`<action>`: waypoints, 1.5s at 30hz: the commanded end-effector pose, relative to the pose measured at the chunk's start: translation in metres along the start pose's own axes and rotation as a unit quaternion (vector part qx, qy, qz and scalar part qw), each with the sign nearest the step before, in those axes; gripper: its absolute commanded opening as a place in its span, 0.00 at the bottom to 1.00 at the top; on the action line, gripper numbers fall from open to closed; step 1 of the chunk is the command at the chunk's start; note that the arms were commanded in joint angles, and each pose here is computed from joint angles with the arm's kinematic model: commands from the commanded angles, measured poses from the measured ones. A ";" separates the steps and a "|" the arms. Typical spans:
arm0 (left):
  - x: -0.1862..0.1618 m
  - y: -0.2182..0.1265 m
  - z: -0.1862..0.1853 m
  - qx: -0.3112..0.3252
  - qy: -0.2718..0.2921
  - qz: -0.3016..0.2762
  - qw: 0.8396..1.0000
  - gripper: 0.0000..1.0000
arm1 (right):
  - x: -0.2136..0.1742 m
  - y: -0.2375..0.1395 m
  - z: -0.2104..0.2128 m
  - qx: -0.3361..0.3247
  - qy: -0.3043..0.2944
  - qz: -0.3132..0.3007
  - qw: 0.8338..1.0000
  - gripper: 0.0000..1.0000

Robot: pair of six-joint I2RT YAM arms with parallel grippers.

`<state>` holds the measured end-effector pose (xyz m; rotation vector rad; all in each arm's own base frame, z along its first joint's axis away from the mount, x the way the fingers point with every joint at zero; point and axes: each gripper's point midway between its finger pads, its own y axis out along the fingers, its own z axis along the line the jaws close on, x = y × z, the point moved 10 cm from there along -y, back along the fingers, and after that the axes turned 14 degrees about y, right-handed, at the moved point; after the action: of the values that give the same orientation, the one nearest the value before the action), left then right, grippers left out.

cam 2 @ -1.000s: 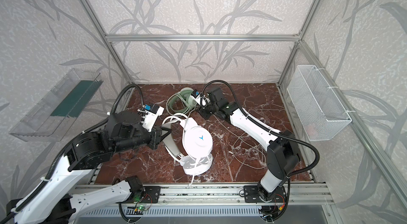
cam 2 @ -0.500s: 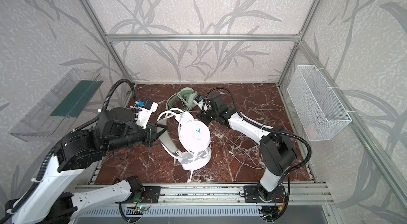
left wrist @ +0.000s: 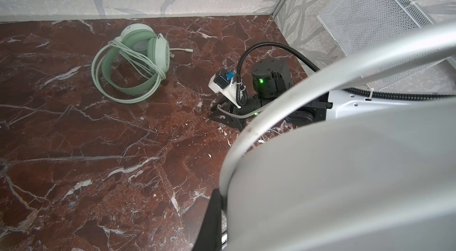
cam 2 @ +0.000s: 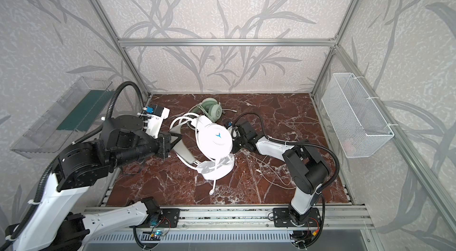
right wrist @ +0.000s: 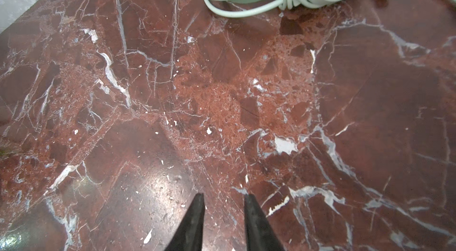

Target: Wrap the headphones

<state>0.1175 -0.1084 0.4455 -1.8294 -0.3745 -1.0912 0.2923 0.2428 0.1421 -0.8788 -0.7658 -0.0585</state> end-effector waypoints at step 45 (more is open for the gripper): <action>-0.012 0.126 0.125 0.186 -0.211 0.137 0.950 0.00 | -0.100 -0.148 0.173 0.027 -0.296 0.041 0.954 0.00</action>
<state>0.2503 -0.0671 0.3376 -1.6924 -0.4556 -0.3427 0.0678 0.2540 0.2464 -0.8157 -1.2796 0.2924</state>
